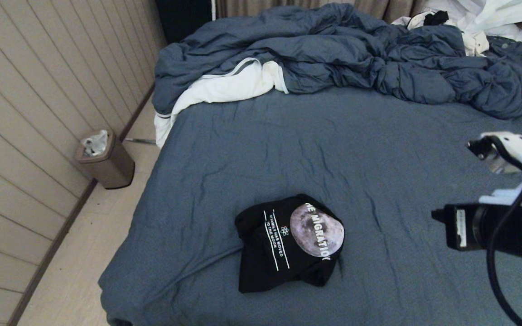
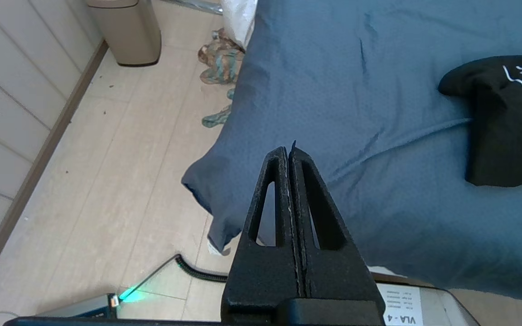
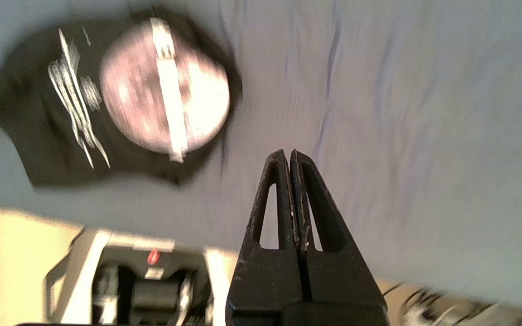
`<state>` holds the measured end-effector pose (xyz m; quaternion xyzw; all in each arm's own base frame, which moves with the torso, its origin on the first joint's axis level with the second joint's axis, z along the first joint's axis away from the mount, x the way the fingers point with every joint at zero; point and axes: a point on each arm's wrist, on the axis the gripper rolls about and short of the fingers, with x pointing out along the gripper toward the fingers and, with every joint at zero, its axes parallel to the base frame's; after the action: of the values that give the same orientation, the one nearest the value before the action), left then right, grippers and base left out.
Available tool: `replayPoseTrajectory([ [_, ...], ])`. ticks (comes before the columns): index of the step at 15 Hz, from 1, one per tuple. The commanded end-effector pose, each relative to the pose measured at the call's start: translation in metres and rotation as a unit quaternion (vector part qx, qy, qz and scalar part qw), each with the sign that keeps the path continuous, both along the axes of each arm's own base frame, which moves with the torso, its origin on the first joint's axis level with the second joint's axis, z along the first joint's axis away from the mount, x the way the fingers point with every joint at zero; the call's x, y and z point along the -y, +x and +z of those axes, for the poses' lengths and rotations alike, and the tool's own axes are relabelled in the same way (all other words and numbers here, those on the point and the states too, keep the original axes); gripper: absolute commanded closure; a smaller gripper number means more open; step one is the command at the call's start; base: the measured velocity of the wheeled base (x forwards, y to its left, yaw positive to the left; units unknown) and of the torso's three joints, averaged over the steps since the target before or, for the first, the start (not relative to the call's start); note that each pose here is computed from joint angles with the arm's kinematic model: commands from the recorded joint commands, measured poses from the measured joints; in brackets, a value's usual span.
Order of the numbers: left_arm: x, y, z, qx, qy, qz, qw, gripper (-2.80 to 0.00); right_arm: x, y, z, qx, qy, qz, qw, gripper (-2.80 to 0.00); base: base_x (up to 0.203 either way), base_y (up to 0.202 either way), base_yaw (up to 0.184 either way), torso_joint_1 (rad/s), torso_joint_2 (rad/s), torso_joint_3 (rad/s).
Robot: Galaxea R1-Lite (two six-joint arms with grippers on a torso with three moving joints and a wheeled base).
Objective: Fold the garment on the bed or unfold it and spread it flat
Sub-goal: Unford the black T-shirt
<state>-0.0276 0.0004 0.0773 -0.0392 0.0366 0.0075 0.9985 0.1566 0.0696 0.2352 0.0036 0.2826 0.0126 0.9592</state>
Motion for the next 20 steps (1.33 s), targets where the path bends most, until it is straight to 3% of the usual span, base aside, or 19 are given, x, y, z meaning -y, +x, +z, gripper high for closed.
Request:
replayPoseTrajectory([
  [1,0.000,0.000,0.000,-0.001,0.000,0.000,1.0000,0.00,0.018,-0.014,-0.026,0.003,0.023,-0.013,1.000,0.00,0.000,0.000,0.000,0.000,0.00,0.000],
  [7,0.000,0.000,-0.001,-0.002,0.003,0.000,1.0000,0.00,0.043,-0.035,-0.049,0.023,0.039,-0.069,0.997,0.00,0.000,0.000,0.000,0.000,0.00,0.000],
  [9,0.000,0.000,0.000,-0.005,0.009,-0.002,0.9999,0.00,0.043,-0.035,-0.053,0.017,0.036,-0.069,0.997,0.00,0.000,0.000,0.000,0.000,0.00,0.000],
  [12,0.000,0.001,-0.002,-0.006,0.052,-0.009,0.9986,0.00,0.040,-0.023,-0.053,0.022,0.035,-0.060,0.997,0.00,0.000,0.000,0.000,0.000,0.00,0.000],
  [20,0.000,-0.001,0.003,-0.001,0.051,-0.007,0.9987,0.00,0.033,0.005,-0.064,0.004,0.029,-0.059,0.998,0.00,0.000,0.000,0.000,0.000,0.00,0.000],
])
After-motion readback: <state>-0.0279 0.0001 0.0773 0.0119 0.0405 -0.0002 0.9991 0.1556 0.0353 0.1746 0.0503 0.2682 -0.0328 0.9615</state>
